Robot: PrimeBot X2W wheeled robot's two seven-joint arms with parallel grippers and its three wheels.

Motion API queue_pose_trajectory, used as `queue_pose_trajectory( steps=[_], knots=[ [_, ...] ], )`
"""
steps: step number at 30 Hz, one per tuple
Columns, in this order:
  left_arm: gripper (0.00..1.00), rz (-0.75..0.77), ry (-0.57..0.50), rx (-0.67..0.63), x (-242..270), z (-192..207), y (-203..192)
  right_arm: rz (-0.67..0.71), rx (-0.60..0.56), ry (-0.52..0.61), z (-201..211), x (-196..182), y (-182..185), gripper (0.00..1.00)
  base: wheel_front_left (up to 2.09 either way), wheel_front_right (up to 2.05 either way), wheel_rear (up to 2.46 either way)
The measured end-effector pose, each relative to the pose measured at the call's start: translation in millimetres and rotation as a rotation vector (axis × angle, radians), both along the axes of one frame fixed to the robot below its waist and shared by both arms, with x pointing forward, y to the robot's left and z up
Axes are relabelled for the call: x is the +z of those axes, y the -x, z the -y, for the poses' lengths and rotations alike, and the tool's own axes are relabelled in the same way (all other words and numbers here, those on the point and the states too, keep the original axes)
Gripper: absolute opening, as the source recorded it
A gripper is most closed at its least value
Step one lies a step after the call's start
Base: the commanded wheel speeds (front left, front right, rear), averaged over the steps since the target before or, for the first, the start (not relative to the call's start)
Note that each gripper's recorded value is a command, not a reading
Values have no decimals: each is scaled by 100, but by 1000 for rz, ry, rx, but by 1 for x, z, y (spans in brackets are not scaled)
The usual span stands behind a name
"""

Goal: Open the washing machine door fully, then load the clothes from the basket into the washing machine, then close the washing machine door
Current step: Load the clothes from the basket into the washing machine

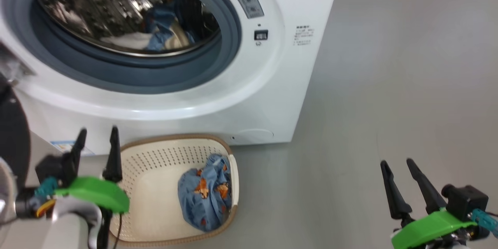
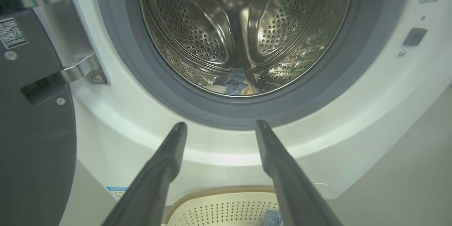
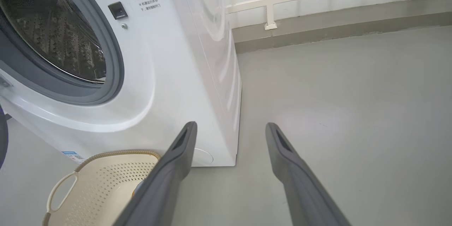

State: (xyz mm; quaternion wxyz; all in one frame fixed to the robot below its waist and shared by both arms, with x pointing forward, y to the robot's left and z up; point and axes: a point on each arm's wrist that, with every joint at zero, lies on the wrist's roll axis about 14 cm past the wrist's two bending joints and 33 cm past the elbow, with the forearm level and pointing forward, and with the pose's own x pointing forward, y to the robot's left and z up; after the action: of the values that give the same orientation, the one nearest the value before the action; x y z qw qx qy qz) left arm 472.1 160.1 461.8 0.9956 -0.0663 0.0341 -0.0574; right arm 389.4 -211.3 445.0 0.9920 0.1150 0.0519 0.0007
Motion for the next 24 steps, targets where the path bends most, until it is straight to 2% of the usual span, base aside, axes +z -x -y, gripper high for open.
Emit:
queue_pose_trajectory(
  steps=[9, 24],
  knots=[
    [100, -10, -11, 36, -1, -18, 58, 12, 0, 4, 2, 7, 29, 100, 0, 0, 0],
    [100, 9, -15, 116, 3, -46, 118, 35, -14, 6, 7, 15, 52, 100, 0, 0, 0]
  ],
)
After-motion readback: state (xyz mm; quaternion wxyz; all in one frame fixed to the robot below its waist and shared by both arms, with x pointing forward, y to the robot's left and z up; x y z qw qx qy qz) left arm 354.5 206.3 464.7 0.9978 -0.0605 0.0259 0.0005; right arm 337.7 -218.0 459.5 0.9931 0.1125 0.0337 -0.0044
